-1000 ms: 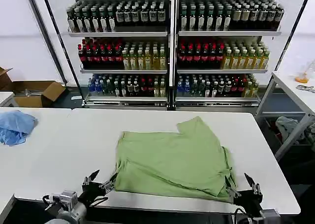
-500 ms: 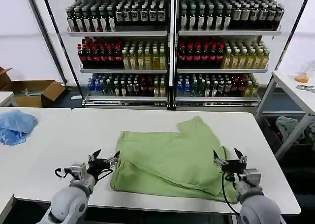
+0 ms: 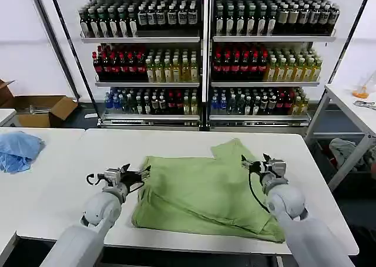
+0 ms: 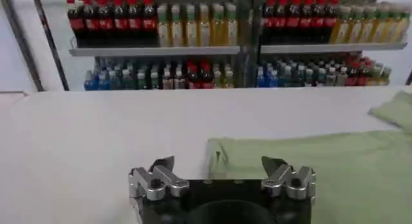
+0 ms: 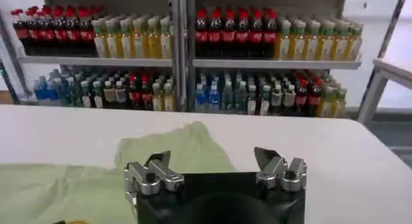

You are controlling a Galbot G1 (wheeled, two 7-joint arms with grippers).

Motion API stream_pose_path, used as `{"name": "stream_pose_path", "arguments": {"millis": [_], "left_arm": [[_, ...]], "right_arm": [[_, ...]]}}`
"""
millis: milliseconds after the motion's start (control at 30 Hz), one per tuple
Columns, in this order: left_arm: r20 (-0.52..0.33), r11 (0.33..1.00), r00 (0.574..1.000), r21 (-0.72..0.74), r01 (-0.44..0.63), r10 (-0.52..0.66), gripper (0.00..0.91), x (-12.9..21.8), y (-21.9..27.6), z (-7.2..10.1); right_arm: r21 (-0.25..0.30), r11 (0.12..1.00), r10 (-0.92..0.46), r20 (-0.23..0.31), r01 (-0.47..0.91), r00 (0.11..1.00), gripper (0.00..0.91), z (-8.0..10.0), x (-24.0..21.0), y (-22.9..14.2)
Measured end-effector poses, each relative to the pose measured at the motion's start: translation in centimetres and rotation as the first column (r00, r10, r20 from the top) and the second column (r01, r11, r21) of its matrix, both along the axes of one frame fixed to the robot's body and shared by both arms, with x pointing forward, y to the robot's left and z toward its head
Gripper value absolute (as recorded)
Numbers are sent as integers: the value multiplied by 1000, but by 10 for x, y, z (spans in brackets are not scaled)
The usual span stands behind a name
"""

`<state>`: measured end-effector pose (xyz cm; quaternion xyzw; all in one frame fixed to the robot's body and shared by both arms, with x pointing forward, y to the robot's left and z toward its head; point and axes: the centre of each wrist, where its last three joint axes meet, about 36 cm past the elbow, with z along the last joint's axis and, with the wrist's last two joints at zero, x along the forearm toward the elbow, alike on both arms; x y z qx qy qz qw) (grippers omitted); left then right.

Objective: Fold and organize the clothes.

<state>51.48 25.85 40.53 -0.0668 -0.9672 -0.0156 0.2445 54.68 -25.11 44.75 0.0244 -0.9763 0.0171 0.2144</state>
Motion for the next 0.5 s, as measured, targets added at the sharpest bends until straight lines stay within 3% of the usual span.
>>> {"name": "stream_pose_path", "arguments": {"millis": [500], "left_arm": [[-20,1000,1000,15,-7,7,907,49,-12,-7]], "right_arm": [[-3,1000,-19,-67,19,998,907,-14,78,12]]}}
